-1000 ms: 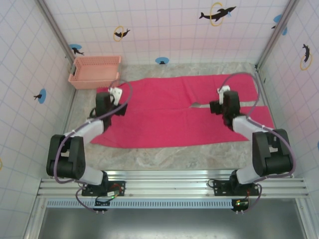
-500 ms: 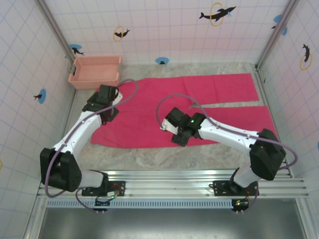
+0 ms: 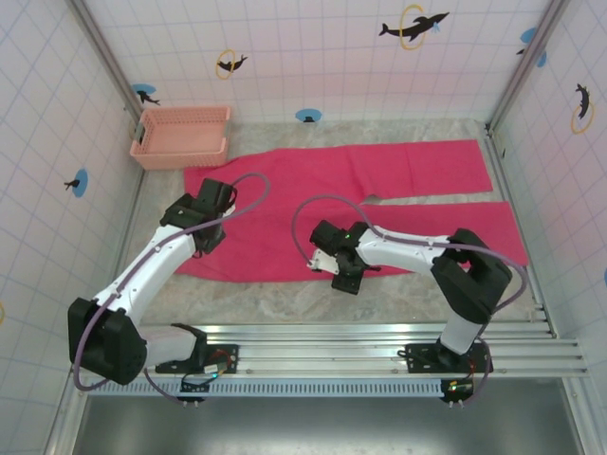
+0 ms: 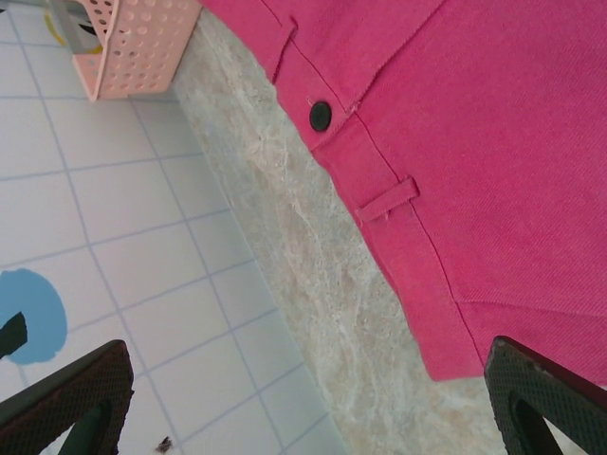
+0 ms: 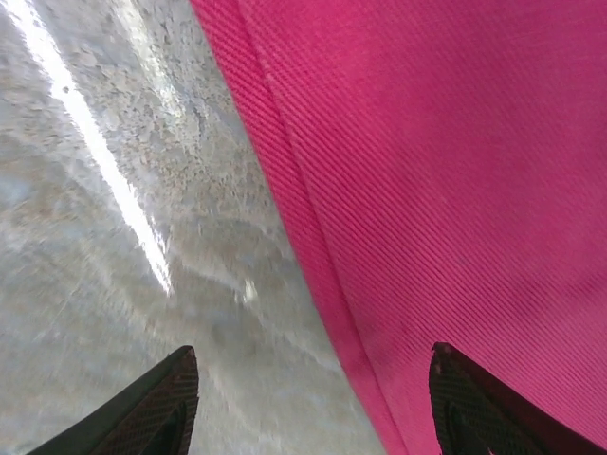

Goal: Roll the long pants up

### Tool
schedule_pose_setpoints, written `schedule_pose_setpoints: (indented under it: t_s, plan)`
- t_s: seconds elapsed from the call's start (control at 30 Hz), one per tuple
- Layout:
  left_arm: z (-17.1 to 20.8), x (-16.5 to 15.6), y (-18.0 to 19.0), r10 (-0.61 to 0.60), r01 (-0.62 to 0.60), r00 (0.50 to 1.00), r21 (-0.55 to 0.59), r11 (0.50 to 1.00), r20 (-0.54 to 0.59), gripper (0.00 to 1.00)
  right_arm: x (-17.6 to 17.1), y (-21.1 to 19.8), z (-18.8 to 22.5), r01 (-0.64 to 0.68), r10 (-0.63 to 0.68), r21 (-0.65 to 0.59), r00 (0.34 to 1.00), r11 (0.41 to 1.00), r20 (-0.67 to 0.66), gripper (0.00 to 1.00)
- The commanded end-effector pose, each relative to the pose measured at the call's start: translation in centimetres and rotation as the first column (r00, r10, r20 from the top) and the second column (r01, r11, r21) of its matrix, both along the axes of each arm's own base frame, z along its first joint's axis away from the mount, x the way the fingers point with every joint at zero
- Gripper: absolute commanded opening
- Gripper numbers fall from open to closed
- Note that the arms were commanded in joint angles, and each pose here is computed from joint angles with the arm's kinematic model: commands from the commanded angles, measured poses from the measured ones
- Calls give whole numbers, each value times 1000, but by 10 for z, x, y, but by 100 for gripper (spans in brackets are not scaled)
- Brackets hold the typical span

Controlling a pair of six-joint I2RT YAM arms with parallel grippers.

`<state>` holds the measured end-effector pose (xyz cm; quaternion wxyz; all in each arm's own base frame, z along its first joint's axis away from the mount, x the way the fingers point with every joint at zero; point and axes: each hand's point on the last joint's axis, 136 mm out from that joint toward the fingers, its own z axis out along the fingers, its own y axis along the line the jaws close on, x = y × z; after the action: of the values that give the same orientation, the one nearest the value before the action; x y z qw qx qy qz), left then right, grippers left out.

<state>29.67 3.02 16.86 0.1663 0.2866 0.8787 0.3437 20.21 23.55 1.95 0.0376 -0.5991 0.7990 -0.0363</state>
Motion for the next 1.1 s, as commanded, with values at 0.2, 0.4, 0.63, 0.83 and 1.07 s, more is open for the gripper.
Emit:
schedule_pose_setpoints:
  t_s: [0.2, 0.4, 0.63, 0.83, 1.07]
  plan:
    - [-17, -22, -58, -130, 135, 986, 38, 990, -104, 97, 42, -34, 18, 176, -175, 5, 981, 984, 82, 70]
    - [-42, -36, -97, -267, 304, 932, 126, 944, -245, 97, 52, -117, 58, 336, -317, -50, 921, 941, 226, 84]
    - [-64, -39, -119, -322, 372, 882, 88, 924, -345, 97, 66, -172, 66, 518, -463, -137, 834, 845, 300, 86]
    - [-88, -40, -136, -336, 431, 852, 172, 886, -402, 97, 64, -189, 53, 532, -481, -188, 838, 826, 257, 85]
    - [-90, -54, -135, -358, 471, 821, 172, 865, -445, 96, 66, -196, 51, 558, -510, -244, 828, 793, 235, 83]
